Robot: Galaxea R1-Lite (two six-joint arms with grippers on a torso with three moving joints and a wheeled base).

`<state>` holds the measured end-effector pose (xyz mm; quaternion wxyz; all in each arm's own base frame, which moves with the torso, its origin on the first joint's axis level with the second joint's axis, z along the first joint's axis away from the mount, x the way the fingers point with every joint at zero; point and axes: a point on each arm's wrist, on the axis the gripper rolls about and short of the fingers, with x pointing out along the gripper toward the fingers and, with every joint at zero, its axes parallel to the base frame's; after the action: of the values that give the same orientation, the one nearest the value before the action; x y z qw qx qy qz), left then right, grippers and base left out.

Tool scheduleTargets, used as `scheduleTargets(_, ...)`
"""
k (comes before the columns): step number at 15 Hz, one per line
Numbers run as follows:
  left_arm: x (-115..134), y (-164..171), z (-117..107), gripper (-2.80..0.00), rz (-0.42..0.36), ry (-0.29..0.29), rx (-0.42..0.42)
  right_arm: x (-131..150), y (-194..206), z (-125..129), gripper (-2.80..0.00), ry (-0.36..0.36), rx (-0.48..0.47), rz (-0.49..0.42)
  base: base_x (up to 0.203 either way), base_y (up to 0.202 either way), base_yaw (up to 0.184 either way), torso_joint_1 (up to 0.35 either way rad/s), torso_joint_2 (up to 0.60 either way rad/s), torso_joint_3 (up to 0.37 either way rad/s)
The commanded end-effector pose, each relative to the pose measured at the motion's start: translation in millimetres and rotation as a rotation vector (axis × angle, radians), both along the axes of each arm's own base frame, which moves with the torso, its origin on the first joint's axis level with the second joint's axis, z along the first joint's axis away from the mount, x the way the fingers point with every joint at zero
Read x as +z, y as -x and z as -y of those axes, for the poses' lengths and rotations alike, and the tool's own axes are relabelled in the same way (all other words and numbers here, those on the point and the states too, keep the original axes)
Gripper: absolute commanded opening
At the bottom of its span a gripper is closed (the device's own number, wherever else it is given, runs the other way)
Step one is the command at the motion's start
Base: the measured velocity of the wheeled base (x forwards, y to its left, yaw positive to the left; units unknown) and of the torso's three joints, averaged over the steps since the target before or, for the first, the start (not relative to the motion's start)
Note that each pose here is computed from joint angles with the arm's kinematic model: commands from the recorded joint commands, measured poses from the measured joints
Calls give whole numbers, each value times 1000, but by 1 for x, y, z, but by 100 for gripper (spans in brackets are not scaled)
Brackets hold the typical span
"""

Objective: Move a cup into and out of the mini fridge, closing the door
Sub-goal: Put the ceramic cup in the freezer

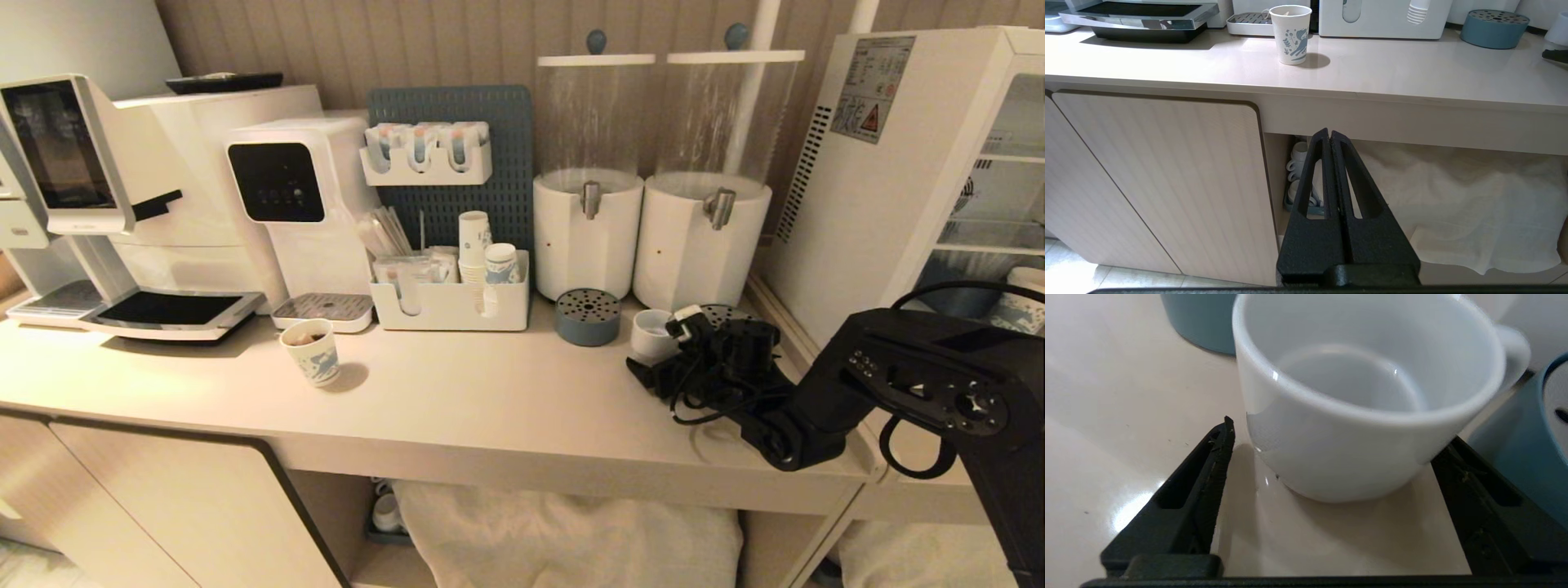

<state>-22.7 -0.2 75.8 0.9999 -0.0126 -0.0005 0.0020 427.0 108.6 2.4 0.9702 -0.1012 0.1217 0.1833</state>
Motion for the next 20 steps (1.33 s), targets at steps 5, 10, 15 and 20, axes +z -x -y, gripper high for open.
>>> scheduleTargets(5,0,0,0,-280,1,0,1,6,-4,0,0,-8,1,28,0,0,0,0,0,0)
scheduleTargets(10,0,0,0,-280,1,1,1,13,-8,0,0,-10,-5,30,0,0,0,0,0,0)
scheduleTargets(15,0,0,0,-280,1,1,1,10,-9,1,0,-8,-5,27,0,0,0,0,0,0)
scheduleTargets(20,0,0,0,-280,1,1,1,14,-10,1,0,-8,-7,30,0,0,0,0,0,0)
